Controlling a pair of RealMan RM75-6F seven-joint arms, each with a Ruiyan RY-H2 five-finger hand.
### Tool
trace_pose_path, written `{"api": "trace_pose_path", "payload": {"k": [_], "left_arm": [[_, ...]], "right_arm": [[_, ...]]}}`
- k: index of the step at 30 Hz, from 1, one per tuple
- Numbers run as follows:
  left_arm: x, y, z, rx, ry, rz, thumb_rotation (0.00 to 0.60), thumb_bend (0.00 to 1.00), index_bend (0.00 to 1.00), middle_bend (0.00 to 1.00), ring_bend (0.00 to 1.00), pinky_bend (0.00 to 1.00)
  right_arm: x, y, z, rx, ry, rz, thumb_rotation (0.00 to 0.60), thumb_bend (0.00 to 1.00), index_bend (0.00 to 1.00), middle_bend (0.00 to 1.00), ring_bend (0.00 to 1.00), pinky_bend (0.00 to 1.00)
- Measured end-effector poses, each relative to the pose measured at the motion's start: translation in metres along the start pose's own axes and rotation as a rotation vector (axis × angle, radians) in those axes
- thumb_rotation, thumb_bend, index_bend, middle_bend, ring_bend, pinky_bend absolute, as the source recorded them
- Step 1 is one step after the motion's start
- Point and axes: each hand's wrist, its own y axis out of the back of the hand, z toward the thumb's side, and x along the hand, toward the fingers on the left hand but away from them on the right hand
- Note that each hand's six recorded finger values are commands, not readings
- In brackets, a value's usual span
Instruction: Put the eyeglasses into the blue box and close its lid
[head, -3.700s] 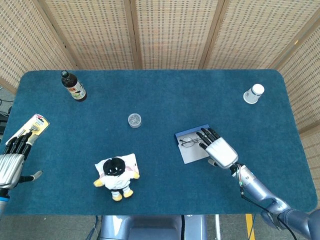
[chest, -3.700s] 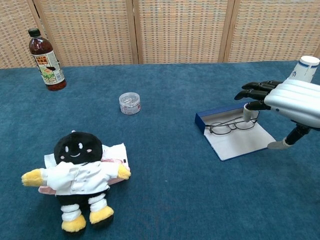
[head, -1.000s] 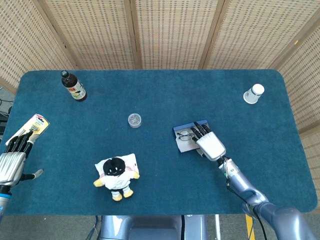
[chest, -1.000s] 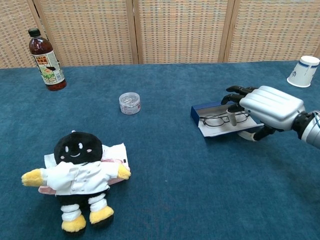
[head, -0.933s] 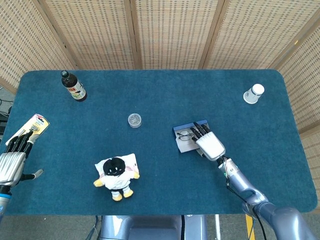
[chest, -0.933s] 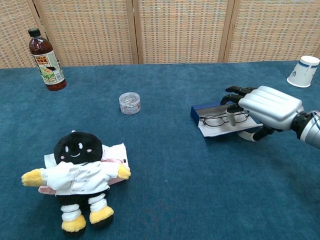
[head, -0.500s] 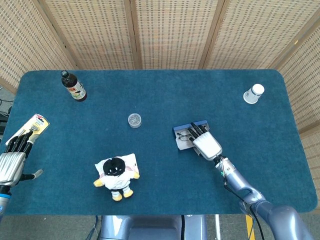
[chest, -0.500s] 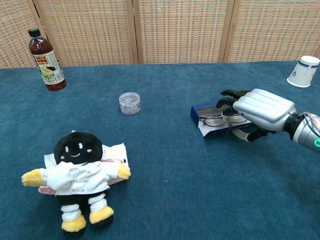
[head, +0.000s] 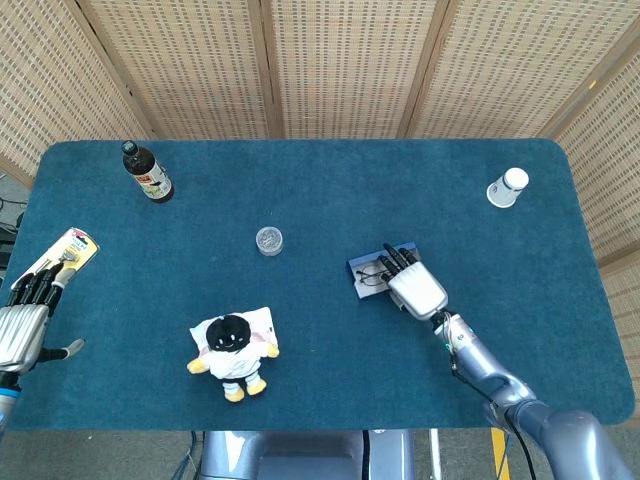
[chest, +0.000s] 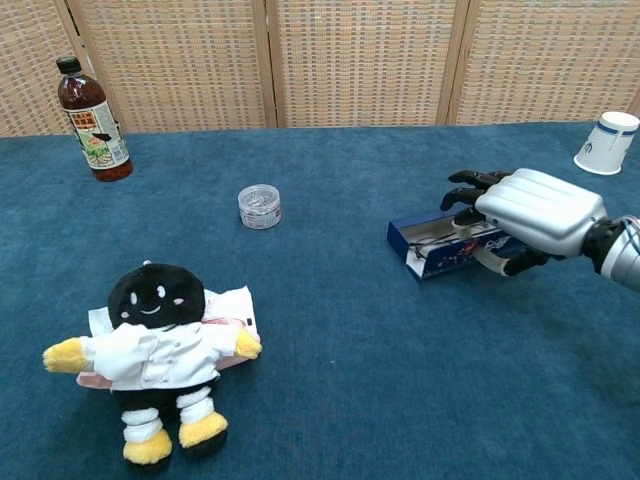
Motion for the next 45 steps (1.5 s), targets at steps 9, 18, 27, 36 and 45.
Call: {"api": "trace_pose_path", "payload": {"k": [9, 18, 27, 36, 45], "left_arm": [[-0.003, 0.0, 0.002, 0.002, -0.015, 0.0, 0.6, 0.0, 0.0, 0.0, 0.0, 0.0], [-0.005, -0.001, 0.006, 0.009, -0.027, -0.001, 0.6, 0.0, 0.0, 0.0, 0.0, 0.0], [-0.004, -0.002, 0.007, 0.012, -0.027, -0.001, 0.6, 0.0, 0.0, 0.0, 0.0, 0.0], [-0.004, -0.002, 0.006, 0.011, -0.022, -0.005, 0.6, 0.0, 0.0, 0.0, 0.0, 0.0], [-0.003, -0.001, 0.003, 0.003, -0.016, -0.006, 0.6, 0.0, 0.0, 0.0, 0.0, 0.0]], "right_arm": [[0.041, 0.016, -0.02, 0.036, 0.027, -0.04, 0.6, 0.57, 0.65, 0.22, 0.0, 0.2], [0.079, 0.019, -0.025, 0.104, 0.081, -0.022, 0.6, 0.57, 0.65, 0.22, 0.0, 0.2], [0.072, 0.033, -0.018, 0.144, 0.125, -0.049, 0.6, 0.57, 0.66, 0.22, 0.0, 0.2], [0.039, 0.038, -0.012, 0.222, 0.16, -0.002, 0.6, 0.57, 0.66, 0.22, 0.0, 0.2], [0.021, 0.025, -0.011, 0.293, 0.171, 0.104, 0.6, 0.57, 0.65, 0.2, 0.0, 0.2]]}}
